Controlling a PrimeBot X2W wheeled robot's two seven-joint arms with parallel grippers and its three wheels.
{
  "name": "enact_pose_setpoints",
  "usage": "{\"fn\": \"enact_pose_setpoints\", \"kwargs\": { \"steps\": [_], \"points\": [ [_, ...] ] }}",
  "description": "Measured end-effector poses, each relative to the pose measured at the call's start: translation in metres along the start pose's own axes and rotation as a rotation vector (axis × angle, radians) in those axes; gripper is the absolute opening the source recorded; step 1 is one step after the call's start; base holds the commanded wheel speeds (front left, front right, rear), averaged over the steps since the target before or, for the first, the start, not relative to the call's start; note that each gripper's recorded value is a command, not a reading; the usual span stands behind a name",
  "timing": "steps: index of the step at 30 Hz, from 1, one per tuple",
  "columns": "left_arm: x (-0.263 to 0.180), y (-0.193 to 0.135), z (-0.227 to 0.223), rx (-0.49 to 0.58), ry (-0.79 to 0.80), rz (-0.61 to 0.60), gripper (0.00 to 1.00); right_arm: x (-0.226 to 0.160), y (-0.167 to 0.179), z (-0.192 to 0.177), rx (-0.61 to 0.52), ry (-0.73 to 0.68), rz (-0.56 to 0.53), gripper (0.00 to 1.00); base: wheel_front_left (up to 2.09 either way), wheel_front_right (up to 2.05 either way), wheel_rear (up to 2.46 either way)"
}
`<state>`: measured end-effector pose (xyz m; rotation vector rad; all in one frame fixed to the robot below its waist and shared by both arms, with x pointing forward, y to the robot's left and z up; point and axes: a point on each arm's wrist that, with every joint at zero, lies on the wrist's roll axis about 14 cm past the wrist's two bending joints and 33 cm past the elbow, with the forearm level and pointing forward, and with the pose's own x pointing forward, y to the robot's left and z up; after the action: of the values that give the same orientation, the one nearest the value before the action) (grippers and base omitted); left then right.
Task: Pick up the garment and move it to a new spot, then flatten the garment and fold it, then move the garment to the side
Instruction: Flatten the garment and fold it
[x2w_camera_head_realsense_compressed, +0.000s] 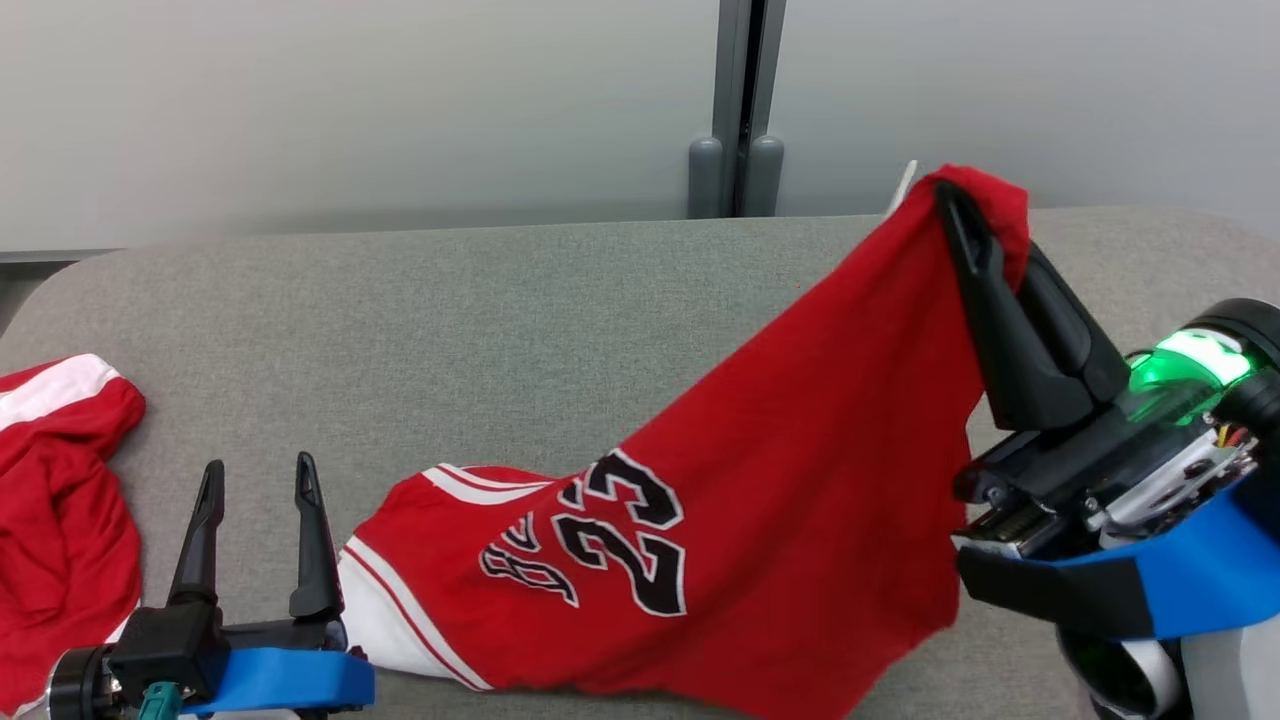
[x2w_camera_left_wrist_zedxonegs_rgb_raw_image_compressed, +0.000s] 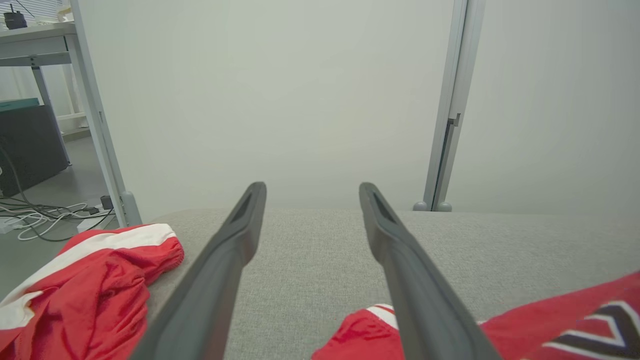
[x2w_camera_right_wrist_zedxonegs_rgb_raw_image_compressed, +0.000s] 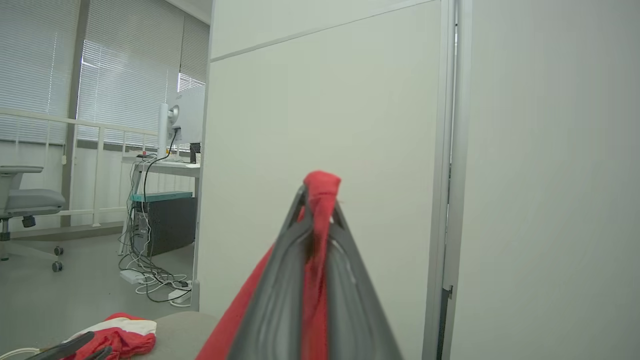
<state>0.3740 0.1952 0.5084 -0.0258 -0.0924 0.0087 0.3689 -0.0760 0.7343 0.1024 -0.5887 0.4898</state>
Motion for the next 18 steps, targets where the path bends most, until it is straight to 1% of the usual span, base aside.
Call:
{"fn": "enact_pose_setpoints", "kwargs": {
  "steps": [3, 9, 15, 18],
  "points": [
    [0.003, -0.001, 0.000, -0.004, 0.000, -0.003, 1.00, -0.003, -0.015, -0.016, 0.013, 0.045, -0.048, 0.00, 0.00, 0.00, 0.00],
    [0.001, 0.005, -0.004, -0.006, 0.011, 0.016, 1.00, -0.005, -0.037, -0.046, 0.044, 0.106, -0.112, 0.00, 0.00, 0.00, 0.00],
    [0.002, 0.010, -0.003, -0.004, 0.008, 0.033, 1.00, -0.008, -0.067, -0.085, 0.028, 0.186, -0.178, 0.00, 0.00, 0.00, 0.00],
    [0.002, 0.013, -0.003, -0.009, 0.008, 0.045, 1.00, -0.007, -0.083, -0.110, 0.013, 0.238, -0.201, 0.00, 0.00, 0.00, 0.00]
  ]
}}
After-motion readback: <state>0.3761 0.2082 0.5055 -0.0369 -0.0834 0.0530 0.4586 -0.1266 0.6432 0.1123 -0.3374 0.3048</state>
